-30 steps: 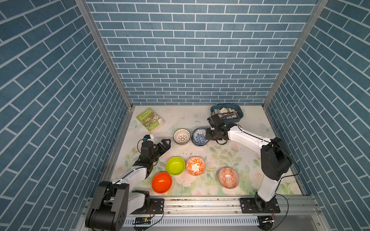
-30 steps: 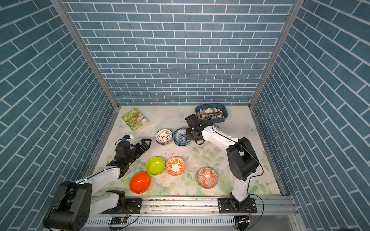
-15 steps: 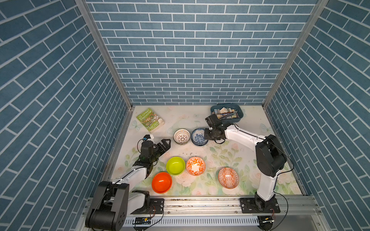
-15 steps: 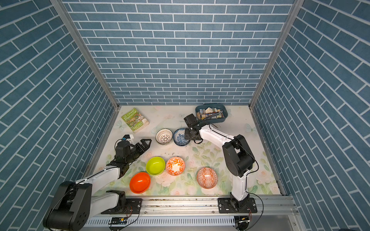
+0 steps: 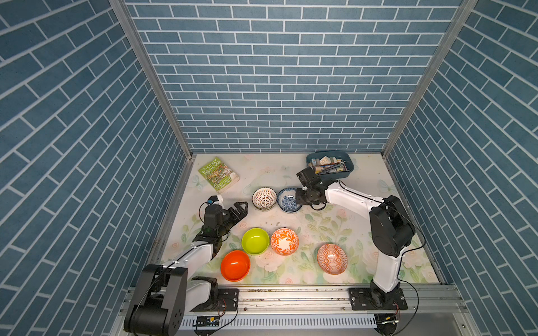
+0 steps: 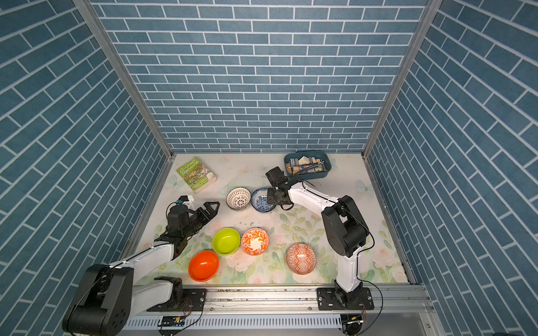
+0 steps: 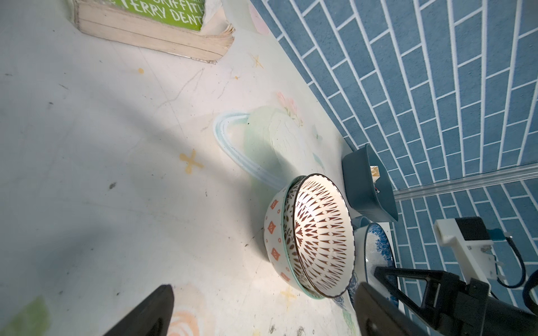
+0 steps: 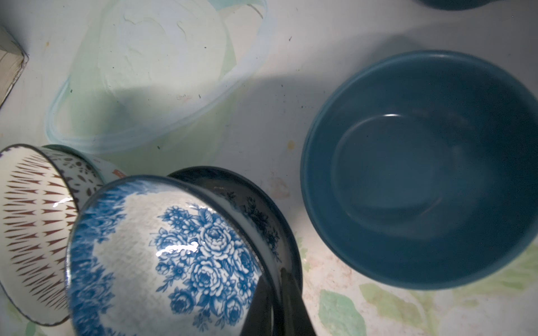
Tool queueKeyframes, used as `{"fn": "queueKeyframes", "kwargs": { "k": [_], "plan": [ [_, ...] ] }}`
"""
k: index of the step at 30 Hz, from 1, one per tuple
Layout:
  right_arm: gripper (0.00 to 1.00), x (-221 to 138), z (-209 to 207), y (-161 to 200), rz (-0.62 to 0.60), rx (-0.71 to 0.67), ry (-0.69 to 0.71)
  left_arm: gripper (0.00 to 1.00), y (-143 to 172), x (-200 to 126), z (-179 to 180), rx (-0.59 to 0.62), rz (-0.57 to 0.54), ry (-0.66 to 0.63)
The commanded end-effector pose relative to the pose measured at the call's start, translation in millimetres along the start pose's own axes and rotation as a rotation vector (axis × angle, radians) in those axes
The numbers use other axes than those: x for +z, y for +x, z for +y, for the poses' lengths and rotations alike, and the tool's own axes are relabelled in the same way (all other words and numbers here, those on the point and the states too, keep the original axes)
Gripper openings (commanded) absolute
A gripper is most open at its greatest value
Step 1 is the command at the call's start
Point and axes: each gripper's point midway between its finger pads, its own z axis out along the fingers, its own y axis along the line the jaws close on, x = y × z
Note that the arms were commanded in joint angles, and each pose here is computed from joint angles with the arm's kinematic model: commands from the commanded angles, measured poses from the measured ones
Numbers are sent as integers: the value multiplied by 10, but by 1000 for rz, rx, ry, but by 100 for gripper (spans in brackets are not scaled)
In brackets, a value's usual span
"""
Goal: Stack the bowls
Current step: Place the bowl on the bowl.
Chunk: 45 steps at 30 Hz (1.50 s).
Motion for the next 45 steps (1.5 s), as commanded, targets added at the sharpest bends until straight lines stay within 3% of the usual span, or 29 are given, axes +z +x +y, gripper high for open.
{"fn": "queueKeyframes", "kwargs": {
  "k": [1, 4, 8, 23, 30, 39, 45],
  "plan": [
    [0, 8, 41, -34, -23, 12, -4, 100, -56, -25, -37, 16, -21, 17],
    [2, 4, 41, -21, -22, 15, -4, 100, -51, -21, -32, 14, -18, 16],
    [16, -1, 46, -13, -21, 15, -2, 100, -52, -22, -31, 14, -18, 16],
    [26, -208, -8, 6, -42, 12, 17, 100, -55, -20, -34, 13, -16, 20],
    [25, -251, -58, 91, -45, 23, 8, 100, -52, -15, -21, 9, -15, 17],
    [7, -98, -39, 173, -20, 34, -14, 100, -54, -22, -25, 9, -16, 17],
    [4, -71, -33, 179, -18, 38, -19, 100, -49, -15, -21, 9, -13, 17]
  ]
}}
